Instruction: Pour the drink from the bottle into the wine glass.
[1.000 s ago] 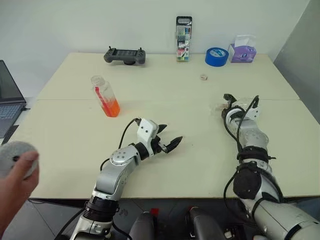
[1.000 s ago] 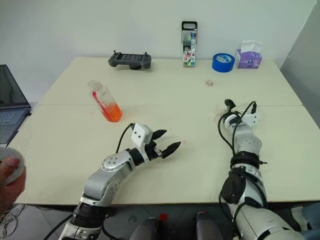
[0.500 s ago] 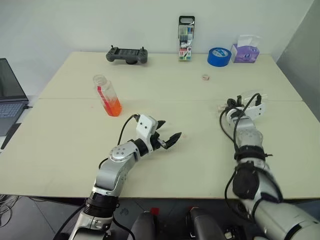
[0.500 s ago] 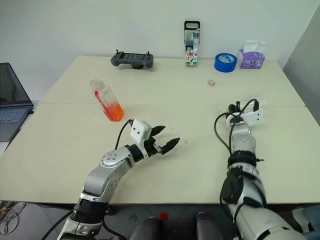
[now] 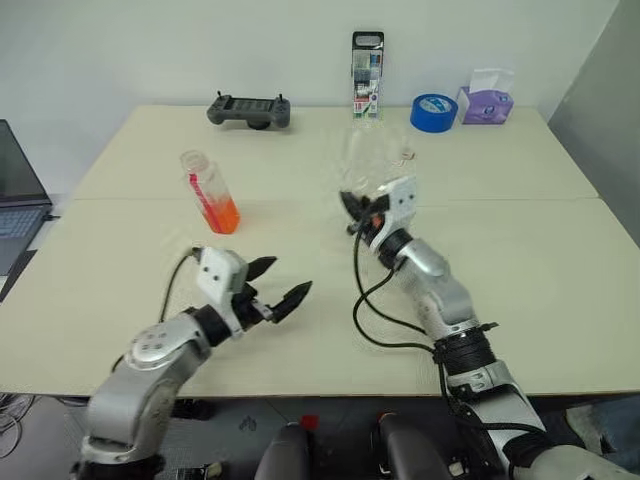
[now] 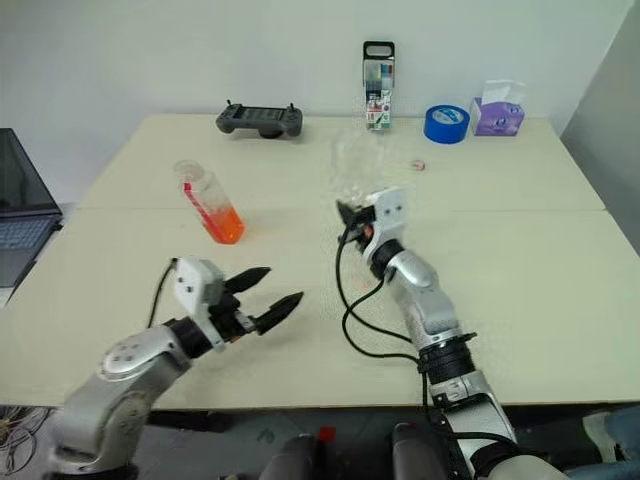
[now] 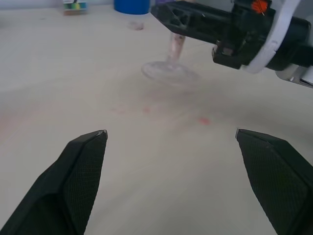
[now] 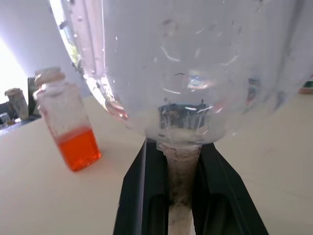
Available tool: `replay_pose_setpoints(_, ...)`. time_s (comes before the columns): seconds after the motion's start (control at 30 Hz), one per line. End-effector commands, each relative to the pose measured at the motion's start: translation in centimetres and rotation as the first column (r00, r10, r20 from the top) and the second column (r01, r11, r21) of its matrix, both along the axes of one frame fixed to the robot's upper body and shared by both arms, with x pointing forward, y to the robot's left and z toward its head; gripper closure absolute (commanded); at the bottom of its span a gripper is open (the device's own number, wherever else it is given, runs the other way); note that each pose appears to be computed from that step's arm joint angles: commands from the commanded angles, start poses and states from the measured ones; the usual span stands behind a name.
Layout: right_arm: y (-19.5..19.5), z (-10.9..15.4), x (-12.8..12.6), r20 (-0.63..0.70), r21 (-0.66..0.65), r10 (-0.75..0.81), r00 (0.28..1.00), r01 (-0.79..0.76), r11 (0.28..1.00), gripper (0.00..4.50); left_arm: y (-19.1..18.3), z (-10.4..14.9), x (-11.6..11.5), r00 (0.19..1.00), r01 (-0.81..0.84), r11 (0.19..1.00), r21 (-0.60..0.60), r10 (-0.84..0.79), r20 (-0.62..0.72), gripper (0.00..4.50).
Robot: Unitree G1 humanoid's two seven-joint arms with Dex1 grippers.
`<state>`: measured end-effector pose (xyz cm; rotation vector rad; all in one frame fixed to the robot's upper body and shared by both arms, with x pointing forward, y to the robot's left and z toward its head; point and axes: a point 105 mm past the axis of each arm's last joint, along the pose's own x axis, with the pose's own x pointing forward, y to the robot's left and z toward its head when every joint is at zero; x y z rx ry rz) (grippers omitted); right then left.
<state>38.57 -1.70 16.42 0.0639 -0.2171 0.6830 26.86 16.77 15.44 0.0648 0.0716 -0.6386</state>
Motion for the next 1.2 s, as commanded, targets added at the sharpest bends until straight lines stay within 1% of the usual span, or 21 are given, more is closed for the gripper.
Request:
replay_pose_setpoints(0.03,-0.2,0.6,-0.5,0.097,-0.024,0.015,0.995,-0.012,1.0,4.26,-0.3,1.3,-1.5,0.999,0.031,1.0,0.003,-0.031,0.027,0.0)
replay_pose_setpoints(0.1,-0.6,-0.3,-0.5,0.093,-0.038,0.017,0.996,-0.014,0.999,4.26,-0.6,1.0,-2.2,0.999,0.042,0.999,0.009,-0.042,0.011,0.0)
replay_pose_setpoints(0.23,-1.1,-1.4,-0.3,0.099,-0.071,-0.006,0.995,0.013,0.997,4.26,-1.2,0.4,-2.7,0.999,0.047,0.999,-0.001,-0.047,-0.007,0.0)
replay_pose_setpoints(0.43,-1.1,-1.7,0.1,0.116,-0.085,-0.018,0.993,0.028,0.996,4.26,-1.4,0.0,-3.1,0.998,0.055,0.999,0.003,-0.055,-0.02,0.0)
replay_pose_setpoints(0.53,-0.9,-1.8,0.3,0.115,-0.089,-0.024,0.993,0.034,0.995,4.26,-1.5,-0.2,-2.9,0.998,0.057,0.998,0.006,-0.057,-0.024,0.0)
replay_pose_setpoints(0.67,-0.3,-2.2,0.4,0.079,-0.076,-0.015,0.997,0.021,0.997,4.26,-1.5,-0.2,-2.5,0.998,0.056,0.998,0.006,-0.056,-0.02,0.0)
replay_pose_setpoints(0.8,-0.3,-3.0,0.5,0.045,-0.112,-0.018,0.999,0.023,0.993,4.26,-1.6,-0.3,-2.6,0.998,0.064,0.998,0.015,-0.064,-0.026,0.0)
replay_pose_setpoints(0.87,-0.5,-3.3,0.5,0.023,-0.109,-0.023,0.999,0.026,0.994,4.26,-1.5,-0.4,-2.6,0.998,0.065,0.998,0.019,-0.065,-0.027,0.0)
replay_pose_setpoints(0.93,-0.7,-3.6,0.3,0.014,-0.11,-0.022,1.0,0.023,0.994,3.54,-1.6,-0.4,-2.6,0.997,0.067,0.998,0.02,-0.067,-0.029,0.0)
replay_pose_setpoints(1.0,-0.8,-3.7,0.2,0.013,-0.117,-0.019,1.0,0.021,0.993,2.99,-1.7,-0.5,-2.6,0.997,0.074,0.997,0.021,-0.074,-0.03,0.0)
replay_pose_setpoints(1.2,-1.1,-3.6,0.1,0.017,-0.125,-0.021,1.0,0.023,0.992,0.84,-2.0,-0.6,-2.3,0.996,0.083,0.996,0.017,-0.083,-0.031,0.0)
